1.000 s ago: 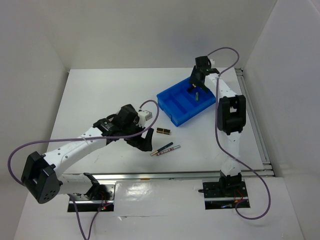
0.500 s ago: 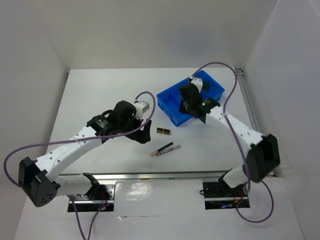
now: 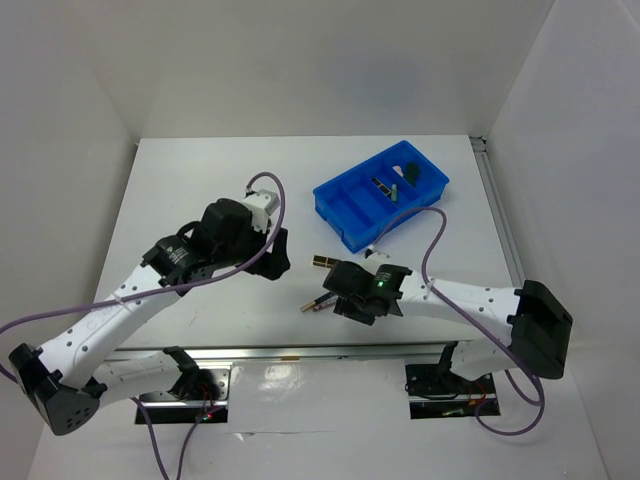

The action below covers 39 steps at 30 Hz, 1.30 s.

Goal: Organize the makeup

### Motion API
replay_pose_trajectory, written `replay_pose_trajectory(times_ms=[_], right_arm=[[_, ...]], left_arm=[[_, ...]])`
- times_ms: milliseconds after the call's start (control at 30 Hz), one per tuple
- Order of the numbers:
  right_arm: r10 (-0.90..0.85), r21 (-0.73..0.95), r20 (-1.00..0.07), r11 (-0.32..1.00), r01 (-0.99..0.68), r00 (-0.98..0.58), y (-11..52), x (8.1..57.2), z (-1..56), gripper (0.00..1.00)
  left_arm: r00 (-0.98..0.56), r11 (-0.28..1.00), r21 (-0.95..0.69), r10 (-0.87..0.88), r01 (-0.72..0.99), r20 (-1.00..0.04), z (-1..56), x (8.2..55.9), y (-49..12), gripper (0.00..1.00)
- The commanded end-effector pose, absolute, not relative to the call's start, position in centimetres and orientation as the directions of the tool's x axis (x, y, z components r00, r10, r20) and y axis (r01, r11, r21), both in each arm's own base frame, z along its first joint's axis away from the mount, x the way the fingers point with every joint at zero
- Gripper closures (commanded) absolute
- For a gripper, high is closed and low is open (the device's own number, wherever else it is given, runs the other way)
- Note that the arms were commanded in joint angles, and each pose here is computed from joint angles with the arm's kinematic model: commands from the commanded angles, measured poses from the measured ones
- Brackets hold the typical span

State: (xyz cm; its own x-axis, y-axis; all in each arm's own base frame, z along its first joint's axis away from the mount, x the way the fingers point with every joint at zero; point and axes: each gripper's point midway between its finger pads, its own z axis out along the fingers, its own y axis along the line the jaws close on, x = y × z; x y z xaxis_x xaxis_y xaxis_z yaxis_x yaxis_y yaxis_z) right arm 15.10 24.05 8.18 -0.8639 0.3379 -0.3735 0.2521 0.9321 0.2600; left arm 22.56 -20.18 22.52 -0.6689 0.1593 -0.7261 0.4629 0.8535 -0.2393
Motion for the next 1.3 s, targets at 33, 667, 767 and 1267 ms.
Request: replay_pose_trajectory(times_ms=[33, 667, 767, 1267], right_arm=[[0.55, 0.386, -0.355, 0.822, 0.418, -0.756, 25.5, 16.8, 8.2, 0.5], [0.493, 0.309, -0.399, 0.866, 0.393, -0.773, 26.0, 23.9, 3.9, 0.51], [0.484, 0.286, -0.388, 0.872, 0.397, -0.784, 26.1, 23.7, 2.9, 0.54], [0.467, 0.227, -0.401, 0.884, 0.408, -0.789, 25.6, 23.8, 1.5, 0.73]], left_arm=[[-0.653, 0.85, -0.267, 0.114, 0.454, -0.749, 24.1, 22.2, -20.0, 0.1], [-0.694, 0.851, -0.275, 0.137, 0.448, -0.707, 22.1, 21.2, -19.7, 0.08], [-0.697, 0.857, -0.267, 0.14, 0.441, -0.703, 21.8, 21.0, -19.3, 0.08], [-0.694, 0.866, -0.255, 0.136, 0.43, -0.707, 21.7, 21.0, -18.9, 0.08]])
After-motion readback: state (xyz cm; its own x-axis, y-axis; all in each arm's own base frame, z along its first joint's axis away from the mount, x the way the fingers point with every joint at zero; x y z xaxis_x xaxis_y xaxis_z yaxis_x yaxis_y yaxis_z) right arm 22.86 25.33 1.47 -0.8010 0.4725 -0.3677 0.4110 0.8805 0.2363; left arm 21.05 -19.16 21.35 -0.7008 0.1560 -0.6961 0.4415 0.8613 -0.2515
